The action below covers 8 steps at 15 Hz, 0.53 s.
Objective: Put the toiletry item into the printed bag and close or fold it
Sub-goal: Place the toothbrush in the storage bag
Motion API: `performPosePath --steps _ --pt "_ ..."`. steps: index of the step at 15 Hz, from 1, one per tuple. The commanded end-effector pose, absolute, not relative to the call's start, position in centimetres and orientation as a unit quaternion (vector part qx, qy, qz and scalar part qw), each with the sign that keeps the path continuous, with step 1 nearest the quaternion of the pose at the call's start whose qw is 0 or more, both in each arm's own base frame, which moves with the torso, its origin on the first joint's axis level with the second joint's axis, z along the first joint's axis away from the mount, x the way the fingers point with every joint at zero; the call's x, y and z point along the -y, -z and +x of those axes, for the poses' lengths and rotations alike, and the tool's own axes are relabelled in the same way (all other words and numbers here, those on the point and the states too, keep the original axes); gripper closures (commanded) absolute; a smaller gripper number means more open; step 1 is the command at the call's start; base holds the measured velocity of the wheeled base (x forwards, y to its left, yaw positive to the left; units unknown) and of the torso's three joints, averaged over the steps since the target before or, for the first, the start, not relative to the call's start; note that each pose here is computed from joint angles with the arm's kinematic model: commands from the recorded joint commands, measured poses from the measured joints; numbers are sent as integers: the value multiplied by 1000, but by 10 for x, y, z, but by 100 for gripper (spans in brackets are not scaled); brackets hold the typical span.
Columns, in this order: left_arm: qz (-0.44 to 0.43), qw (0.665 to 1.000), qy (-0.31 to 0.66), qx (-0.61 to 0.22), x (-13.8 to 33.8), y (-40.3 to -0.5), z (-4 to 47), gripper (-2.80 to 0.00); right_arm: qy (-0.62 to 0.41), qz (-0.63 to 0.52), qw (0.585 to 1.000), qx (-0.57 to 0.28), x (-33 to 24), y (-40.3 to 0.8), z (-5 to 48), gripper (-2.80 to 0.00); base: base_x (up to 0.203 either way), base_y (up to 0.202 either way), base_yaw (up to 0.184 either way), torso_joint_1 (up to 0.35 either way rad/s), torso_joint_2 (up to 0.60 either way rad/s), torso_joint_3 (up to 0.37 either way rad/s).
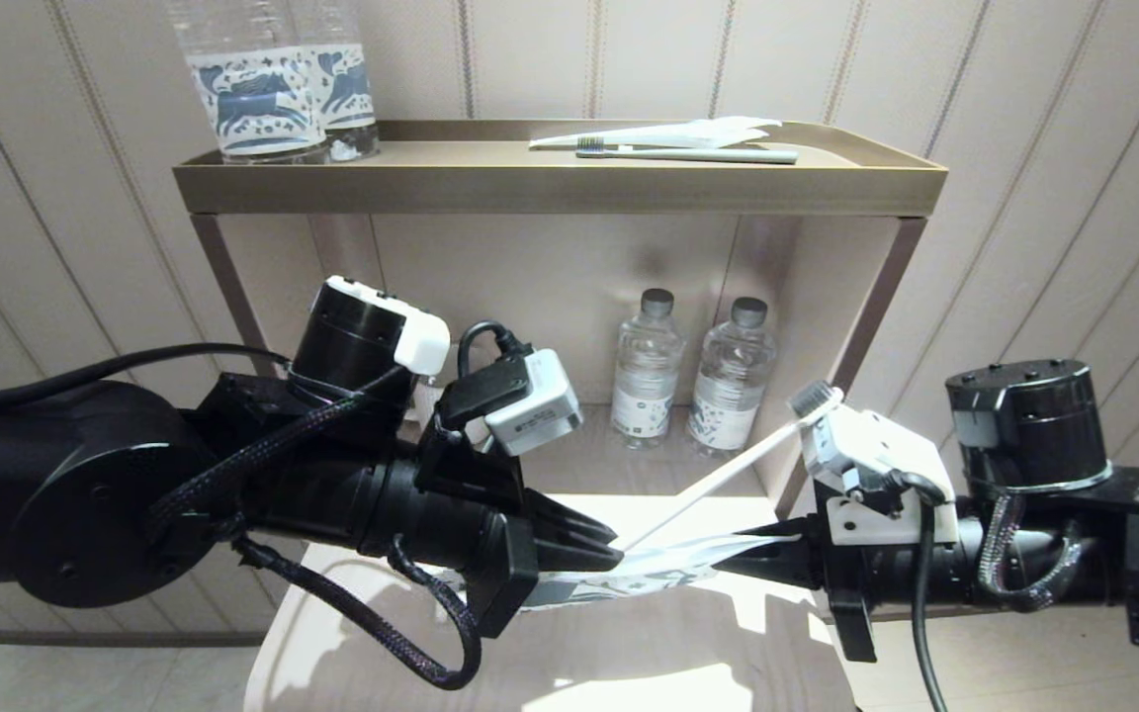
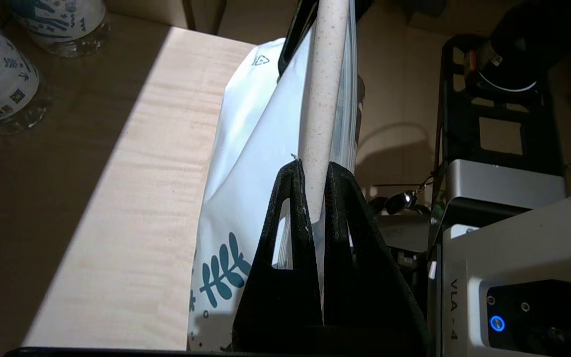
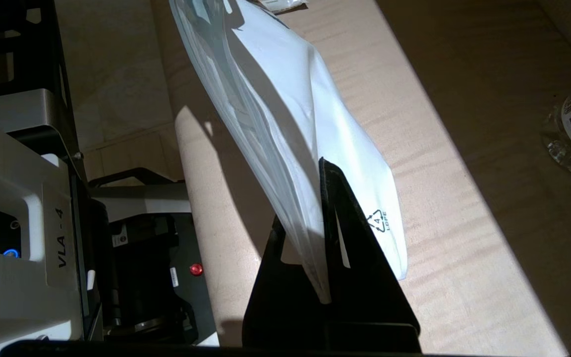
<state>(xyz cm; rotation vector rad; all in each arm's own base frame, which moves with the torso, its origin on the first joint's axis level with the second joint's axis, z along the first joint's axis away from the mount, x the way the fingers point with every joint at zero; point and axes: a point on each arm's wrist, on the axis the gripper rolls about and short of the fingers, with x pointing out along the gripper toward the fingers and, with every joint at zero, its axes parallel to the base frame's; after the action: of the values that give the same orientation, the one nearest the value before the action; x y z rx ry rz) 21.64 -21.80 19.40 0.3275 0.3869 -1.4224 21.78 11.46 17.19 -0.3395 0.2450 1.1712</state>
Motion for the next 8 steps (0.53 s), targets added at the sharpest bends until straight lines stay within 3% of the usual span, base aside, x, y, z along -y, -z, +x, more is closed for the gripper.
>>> performPosePath --steps 1,4,8 --pt "148 728 648 -168 219 -199 216 0 -550 -160 812 -113 -115 -172 219 0 0 0 0 0 0 0" --pt "148 732 645 -162 215 -204 212 0 -549 -156 813 -116 -115 -171 220 0 0 0 0 0 0 0" --pt "168 766 600 -156 205 -219 209 0 -549 -155 812 -121 -116 -169 221 0 0 0 0 0 0 0"
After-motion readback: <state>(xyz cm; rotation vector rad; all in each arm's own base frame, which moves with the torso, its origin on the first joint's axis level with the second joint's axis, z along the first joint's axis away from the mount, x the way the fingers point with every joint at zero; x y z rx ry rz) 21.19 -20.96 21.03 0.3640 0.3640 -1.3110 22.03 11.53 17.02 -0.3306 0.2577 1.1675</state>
